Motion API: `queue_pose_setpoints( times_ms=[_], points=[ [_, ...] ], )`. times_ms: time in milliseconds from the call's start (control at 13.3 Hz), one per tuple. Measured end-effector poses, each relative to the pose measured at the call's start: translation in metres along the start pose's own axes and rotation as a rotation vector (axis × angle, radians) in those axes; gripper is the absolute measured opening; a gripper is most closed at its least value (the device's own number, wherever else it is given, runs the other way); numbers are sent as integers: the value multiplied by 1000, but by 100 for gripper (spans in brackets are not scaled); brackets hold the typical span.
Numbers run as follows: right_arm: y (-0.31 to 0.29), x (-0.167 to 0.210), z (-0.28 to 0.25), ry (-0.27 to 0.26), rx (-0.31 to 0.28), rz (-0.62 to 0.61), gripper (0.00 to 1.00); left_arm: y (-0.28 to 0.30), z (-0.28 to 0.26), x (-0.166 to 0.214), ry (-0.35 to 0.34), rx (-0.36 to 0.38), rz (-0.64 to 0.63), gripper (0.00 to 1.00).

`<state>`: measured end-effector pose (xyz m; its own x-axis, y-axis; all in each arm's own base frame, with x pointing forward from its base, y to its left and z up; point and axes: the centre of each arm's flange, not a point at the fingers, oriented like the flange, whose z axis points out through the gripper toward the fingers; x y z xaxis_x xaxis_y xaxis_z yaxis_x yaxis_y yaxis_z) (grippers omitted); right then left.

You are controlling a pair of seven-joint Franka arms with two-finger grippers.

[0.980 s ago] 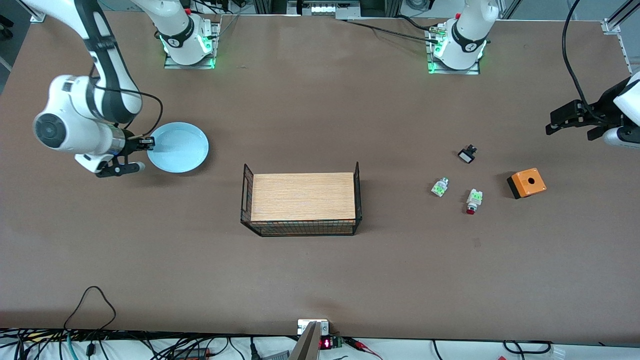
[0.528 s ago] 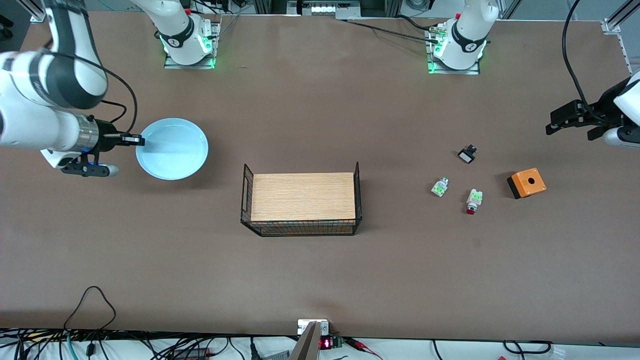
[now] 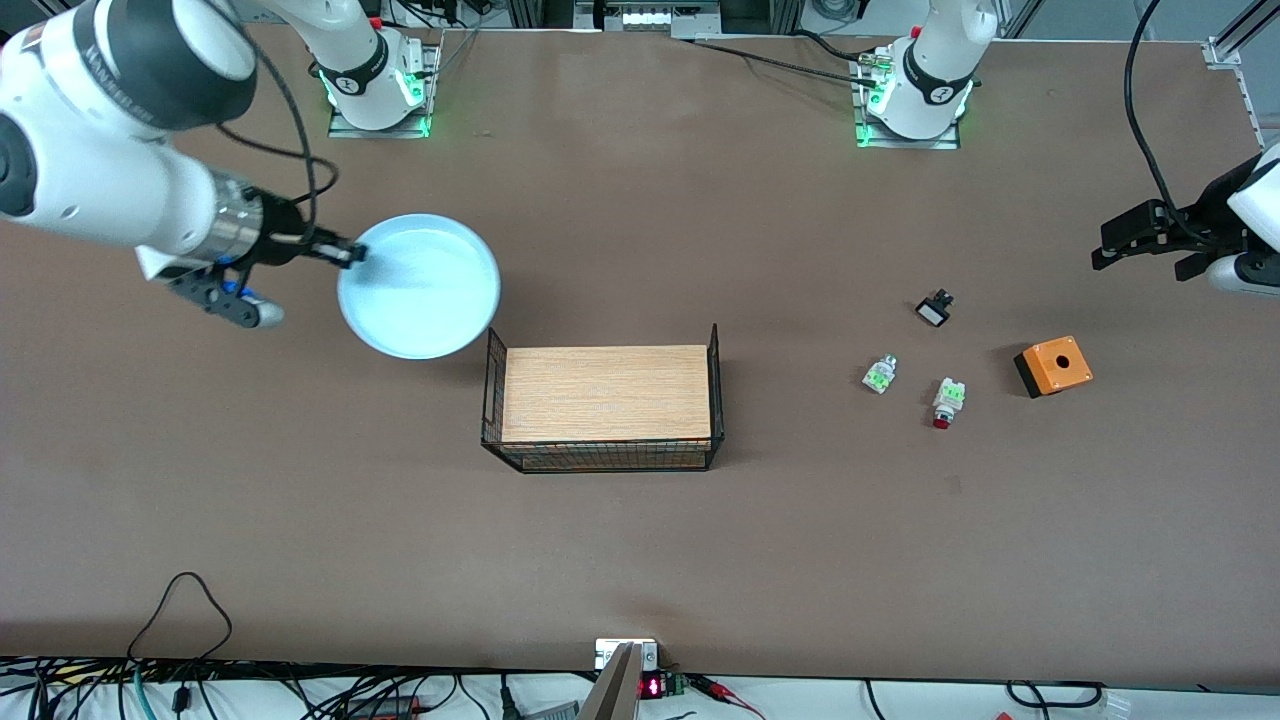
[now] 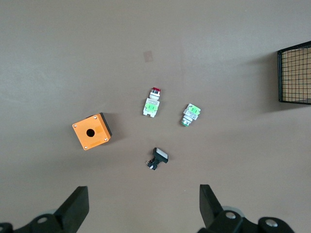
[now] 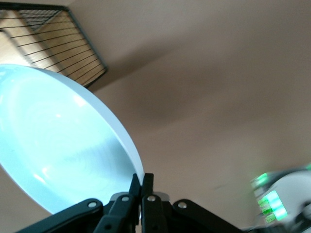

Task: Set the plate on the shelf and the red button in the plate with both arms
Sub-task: 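Carry the blue plate onto the wooden tray with the right gripper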

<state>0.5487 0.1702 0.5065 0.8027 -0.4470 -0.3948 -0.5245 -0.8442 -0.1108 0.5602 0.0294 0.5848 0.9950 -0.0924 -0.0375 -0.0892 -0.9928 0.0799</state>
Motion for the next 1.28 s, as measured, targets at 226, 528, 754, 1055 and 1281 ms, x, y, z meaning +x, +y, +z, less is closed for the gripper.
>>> queue_pose_setpoints(
  times_ms=[226,528,754,1055,1281],
  points=[
    [-33,-30,3,1,33,85,3,0,0,0,0,0,-1,100],
    [-87,-57,31,74,97,154,3,0,0,0,0,0,-1,100],
    [-109,-48,64,102,113,184,3,0,0,0,1,0,-1,100],
    [-127,-46,112,89,60,212,3,0,0,0,1,0,0,100],
    [-138,-49,126,104,79,211,3,0,0,0,1,0,0,100]
  ],
)
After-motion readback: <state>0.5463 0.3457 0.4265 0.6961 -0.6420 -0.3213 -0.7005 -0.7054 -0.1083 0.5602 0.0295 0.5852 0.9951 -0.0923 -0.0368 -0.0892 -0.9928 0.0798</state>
